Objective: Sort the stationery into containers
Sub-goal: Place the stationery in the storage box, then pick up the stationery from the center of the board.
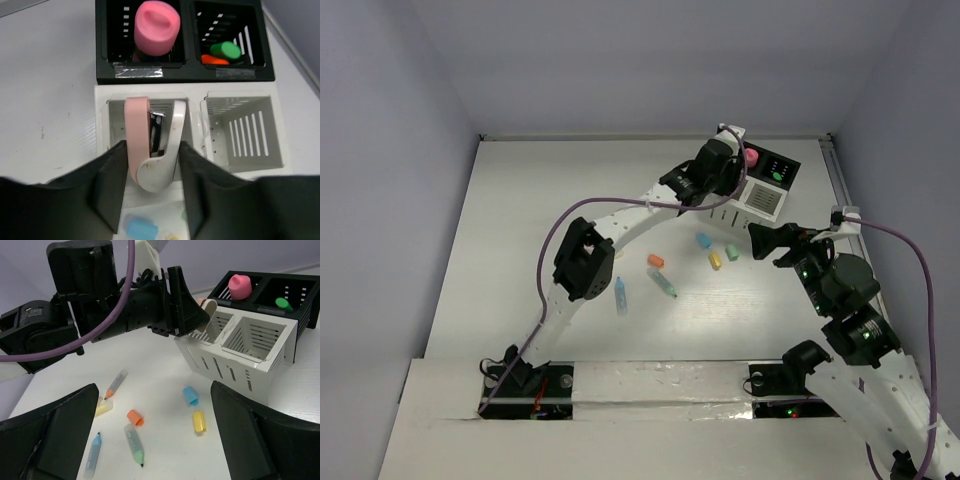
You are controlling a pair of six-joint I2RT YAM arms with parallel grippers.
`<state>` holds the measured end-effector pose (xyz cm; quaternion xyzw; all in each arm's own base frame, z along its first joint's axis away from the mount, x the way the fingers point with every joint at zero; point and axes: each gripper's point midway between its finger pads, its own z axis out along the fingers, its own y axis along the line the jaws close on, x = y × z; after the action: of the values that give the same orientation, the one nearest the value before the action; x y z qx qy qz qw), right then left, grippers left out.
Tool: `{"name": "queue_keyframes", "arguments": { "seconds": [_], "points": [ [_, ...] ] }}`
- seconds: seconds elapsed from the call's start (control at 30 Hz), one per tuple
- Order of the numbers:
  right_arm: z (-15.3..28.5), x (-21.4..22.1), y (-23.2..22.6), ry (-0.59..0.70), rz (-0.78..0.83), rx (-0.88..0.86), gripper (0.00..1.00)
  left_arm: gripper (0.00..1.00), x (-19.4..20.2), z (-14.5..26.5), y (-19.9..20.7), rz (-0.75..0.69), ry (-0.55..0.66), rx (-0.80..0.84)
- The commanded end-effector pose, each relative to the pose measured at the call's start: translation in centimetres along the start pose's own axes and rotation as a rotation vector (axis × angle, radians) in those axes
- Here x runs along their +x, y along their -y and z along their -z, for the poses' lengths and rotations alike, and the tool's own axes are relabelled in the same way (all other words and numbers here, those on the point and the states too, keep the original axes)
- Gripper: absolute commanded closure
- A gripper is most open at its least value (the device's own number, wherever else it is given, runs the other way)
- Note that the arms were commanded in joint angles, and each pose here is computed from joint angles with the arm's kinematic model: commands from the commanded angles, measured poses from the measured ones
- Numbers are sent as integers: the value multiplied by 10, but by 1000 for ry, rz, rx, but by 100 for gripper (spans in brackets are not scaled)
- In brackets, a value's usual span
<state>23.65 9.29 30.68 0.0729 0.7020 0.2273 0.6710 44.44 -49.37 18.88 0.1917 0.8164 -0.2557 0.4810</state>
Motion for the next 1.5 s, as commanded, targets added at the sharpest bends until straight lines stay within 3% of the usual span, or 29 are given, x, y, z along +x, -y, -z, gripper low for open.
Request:
{"name": "queue_keyframes", "arguments": {
  "seconds": [0.0, 0.07, 0.2, 0.3, 0.47, 0.6, 0.77, 0.9, 1.13, 1.3, 1.43, 1.47],
  "points": [
    [1, -6, -7, 13, -13, -27, 0, 57, -38, 12, 3, -13, 89, -7],
    [0, -4, -8, 4, -11, -28, 0, 48, -41, 13, 4, -16, 94, -5],
    [0, -7, -11, 7, -12, -40, 0, 15, -63, 25, 14, -13, 132, 32],
    [0, -9, -13, 6, -8, -49, 0, 4, -92, 44, 22, -11, 187, 56],
    [-6, -3, -22, -28, 15, -90, 0, 2, -144, 96, 26, -10, 304, 54],
    [-16, 12, -37, -100, 38, -161, 0, 1, -197, 176, 12, 11, 439, 35],
    [-29, 48, -67, -250, 48, -330, 0, 1, -217, 254, -33, 27, 517, -68],
    [-40, 72, -84, -336, 47, -434, 11, 1, -188, 314, -73, 20, 511, -180],
    [-61, 139, -121, -581, 77, -565, 27, 1, -107, 377, -128, 21, 440, -370],
    [-85, 196, -159, -716, 226, -589, 28, 1, -49, 405, -157, 19, 391, -451],
    [-109, 211, -186, -733, 282, -598, 28, 1, -22, 413, -164, 68, 377, -457],
    [-119, 233, -181, -774, 315, -579, 28, 1, -21, 415, -163, 89, 395, -445]
  ]
}}
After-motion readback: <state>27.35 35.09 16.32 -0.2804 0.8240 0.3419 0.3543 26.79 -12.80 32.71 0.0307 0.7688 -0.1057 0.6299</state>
